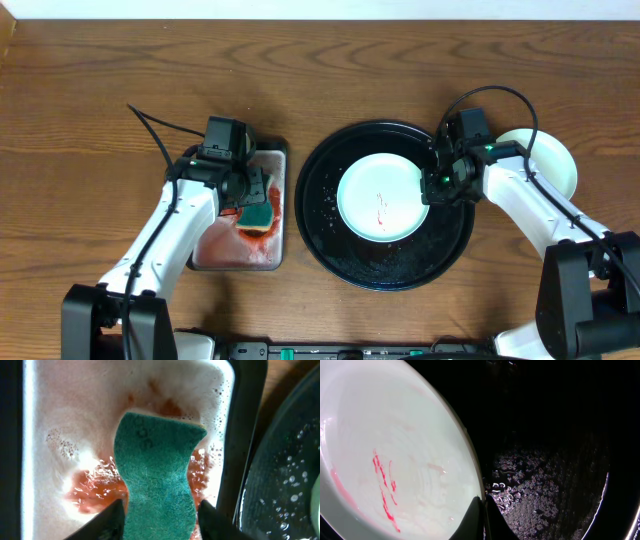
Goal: Clean dirty plates on tray and stack at the side
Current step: 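Hold the green plate with the right gripper while left gripper wets the sponge, then lift the sponge out of the basin with the left gripper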
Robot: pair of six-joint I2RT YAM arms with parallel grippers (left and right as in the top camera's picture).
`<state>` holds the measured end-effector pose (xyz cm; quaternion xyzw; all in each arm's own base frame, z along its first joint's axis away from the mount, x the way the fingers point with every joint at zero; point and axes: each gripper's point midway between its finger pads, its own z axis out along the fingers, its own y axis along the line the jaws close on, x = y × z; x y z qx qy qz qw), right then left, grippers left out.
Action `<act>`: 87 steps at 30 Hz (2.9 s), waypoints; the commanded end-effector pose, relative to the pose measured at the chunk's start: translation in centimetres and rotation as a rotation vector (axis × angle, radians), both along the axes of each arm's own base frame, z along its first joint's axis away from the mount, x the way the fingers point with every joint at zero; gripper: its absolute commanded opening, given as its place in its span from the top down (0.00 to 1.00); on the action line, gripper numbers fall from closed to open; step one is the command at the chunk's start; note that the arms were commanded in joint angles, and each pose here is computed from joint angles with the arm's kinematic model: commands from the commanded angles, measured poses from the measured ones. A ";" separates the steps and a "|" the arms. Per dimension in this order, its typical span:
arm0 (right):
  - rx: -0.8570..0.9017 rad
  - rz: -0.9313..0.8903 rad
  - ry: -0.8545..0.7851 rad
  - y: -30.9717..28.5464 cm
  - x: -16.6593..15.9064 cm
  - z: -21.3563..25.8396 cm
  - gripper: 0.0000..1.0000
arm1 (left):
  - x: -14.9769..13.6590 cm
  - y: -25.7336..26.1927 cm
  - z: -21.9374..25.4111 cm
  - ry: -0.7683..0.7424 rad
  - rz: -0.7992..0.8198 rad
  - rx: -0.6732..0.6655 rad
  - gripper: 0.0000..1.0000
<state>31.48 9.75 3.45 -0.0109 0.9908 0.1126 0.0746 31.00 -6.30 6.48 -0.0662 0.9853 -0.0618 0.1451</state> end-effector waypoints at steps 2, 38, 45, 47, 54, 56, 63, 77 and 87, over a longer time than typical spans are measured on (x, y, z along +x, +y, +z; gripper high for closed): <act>-0.004 0.017 0.004 0.2 -0.2 -0.2 0.99 | -0.4 0.1 -1.8 0.055 0.001 0.011 0.48; -0.003 0.018 -0.006 0.2 0.0 -0.2 0.99 | 1.2 0.0 7.0 -0.237 -0.200 -0.587 0.93; -0.002 0.018 -0.007 0.2 0.1 -0.2 0.99 | 0.4 0.5 10.6 -0.353 -0.253 -0.816 0.93; -0.002 0.018 -0.009 0.2 0.1 -0.2 0.99 | 0.3 0.6 11.8 -0.401 -0.277 -0.868 0.93; -0.002 0.018 -0.009 0.2 0.1 -0.2 0.99 | 0.2 1.5 13.4 -0.479 -0.289 -0.938 0.93; -0.002 0.018 -0.009 0.2 0.1 -0.2 0.99 | 0.2 1.6 13.4 -0.480 -0.287 -0.938 0.93; -0.002 0.018 -0.009 0.2 0.1 -0.2 0.99 | 0.3 1.6 13.4 -0.480 -0.287 -0.938 0.93; -0.001 0.018 -0.012 0.2 0.2 -0.1 0.99 | 0.2 1.2 13.5 -0.479 -0.300 -0.941 0.93; -0.001 0.018 -0.011 0.3 0.1 -0.2 0.99 | 0.8 1.3 4.3 -0.155 -0.166 -0.377 0.93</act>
